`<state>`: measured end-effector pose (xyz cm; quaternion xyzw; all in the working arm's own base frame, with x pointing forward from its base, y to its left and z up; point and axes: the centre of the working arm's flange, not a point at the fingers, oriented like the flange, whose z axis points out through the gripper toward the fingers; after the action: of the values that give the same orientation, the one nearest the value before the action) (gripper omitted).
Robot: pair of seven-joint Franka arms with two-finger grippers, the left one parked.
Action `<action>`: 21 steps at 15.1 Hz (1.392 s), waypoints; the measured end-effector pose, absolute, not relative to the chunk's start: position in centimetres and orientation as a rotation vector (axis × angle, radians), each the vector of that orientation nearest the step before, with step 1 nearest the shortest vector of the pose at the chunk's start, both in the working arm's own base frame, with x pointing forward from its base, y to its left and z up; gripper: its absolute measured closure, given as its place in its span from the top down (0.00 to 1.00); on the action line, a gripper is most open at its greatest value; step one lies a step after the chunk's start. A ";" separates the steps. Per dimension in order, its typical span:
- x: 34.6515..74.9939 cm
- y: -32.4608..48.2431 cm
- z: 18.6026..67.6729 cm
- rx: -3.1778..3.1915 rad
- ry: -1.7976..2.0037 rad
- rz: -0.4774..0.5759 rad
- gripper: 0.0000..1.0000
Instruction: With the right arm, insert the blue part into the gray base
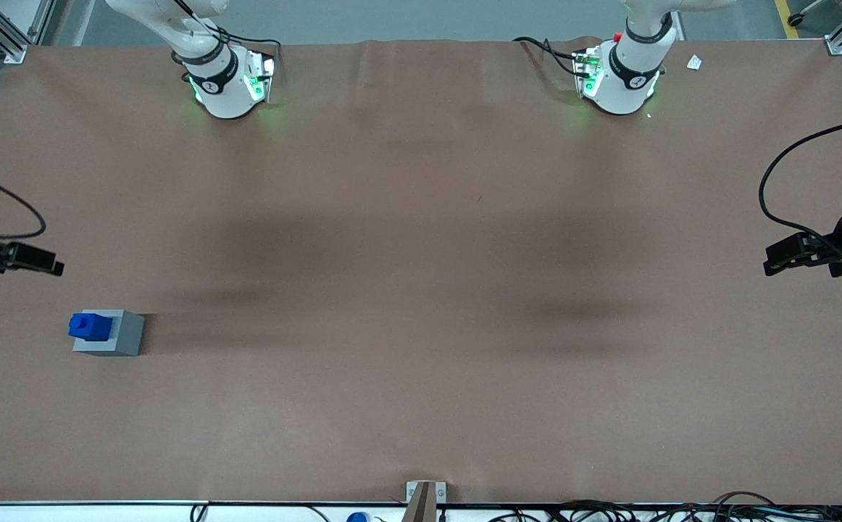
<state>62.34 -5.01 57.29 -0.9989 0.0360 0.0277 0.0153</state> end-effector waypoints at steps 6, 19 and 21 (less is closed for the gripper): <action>56.6 1.6 64.8 -3.090 0.104 -0.031 1.00; 52.0 0.6 63.7 -3.091 0.116 0.005 1.00; 52.0 0.3 63.8 -3.097 0.124 -0.001 1.00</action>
<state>51.97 0.25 63.85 -0.9990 0.0399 -0.0003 0.0212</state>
